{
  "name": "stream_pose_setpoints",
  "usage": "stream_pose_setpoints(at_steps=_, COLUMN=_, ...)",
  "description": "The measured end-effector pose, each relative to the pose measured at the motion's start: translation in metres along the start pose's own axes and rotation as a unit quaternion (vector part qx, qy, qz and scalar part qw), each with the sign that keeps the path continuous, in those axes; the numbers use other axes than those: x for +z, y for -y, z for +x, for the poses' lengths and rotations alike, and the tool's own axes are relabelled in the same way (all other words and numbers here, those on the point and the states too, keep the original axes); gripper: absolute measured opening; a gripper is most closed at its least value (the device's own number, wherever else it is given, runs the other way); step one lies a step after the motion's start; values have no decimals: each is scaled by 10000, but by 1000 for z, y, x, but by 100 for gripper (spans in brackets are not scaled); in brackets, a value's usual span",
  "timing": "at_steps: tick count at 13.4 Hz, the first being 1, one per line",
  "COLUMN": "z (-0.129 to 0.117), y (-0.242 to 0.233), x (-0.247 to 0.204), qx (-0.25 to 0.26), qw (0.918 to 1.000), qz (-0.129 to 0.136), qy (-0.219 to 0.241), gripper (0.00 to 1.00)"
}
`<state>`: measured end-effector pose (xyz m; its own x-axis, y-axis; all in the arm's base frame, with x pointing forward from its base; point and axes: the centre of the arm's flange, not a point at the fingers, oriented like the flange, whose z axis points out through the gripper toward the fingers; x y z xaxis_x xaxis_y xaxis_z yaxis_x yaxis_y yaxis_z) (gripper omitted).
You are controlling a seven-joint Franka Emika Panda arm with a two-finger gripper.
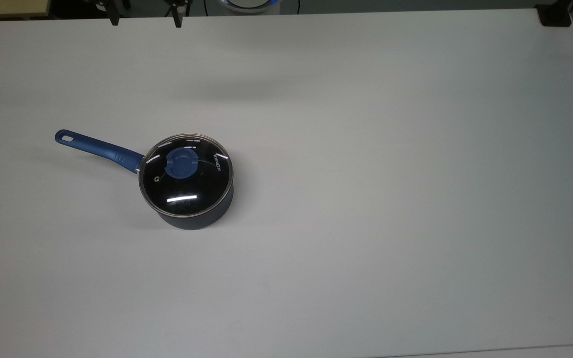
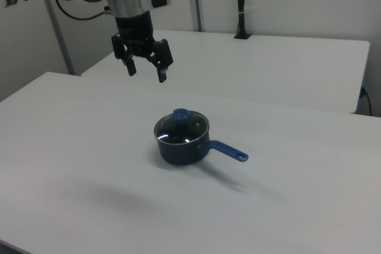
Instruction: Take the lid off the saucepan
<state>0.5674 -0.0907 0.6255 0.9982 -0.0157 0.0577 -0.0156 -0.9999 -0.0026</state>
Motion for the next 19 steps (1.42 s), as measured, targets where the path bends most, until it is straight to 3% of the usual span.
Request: stream_pose_setpoints(at_steps=19, z=3, y=7, x=5, qx=-57, qw=10000, qz=40, qy=37, gripper=100)
